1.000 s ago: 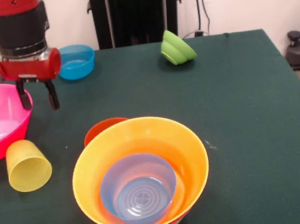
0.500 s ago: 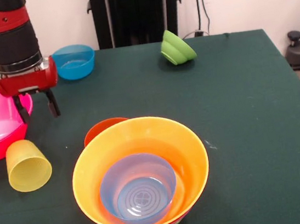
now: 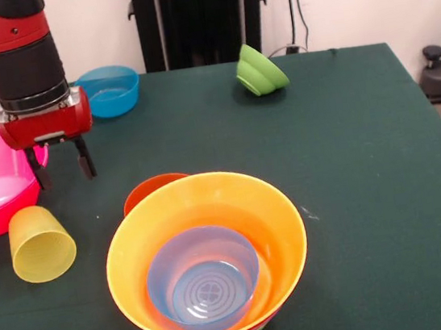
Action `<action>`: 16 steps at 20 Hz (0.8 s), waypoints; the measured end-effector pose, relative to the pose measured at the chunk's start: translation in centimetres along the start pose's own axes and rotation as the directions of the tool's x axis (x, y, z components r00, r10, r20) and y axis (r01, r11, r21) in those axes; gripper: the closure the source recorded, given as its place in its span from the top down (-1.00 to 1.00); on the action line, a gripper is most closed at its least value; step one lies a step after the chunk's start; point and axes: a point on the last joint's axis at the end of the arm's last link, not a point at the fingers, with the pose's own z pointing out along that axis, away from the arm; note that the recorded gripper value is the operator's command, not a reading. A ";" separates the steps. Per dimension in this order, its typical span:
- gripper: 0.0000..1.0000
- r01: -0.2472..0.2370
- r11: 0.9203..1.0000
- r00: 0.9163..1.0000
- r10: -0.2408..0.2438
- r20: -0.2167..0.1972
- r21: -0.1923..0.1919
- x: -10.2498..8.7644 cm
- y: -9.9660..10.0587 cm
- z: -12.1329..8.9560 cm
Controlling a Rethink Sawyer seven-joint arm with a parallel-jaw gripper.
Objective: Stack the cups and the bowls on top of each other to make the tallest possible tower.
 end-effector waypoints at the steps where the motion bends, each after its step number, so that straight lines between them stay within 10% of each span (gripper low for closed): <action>1: 1.00 0.002 1.000 1.000 -0.002 0.001 0.000 -0.1 0.1 0.0; 16: 1.00 0.017 0.995 1.000 -0.016 -0.017 0.096 -3.5 -0.4 -9.4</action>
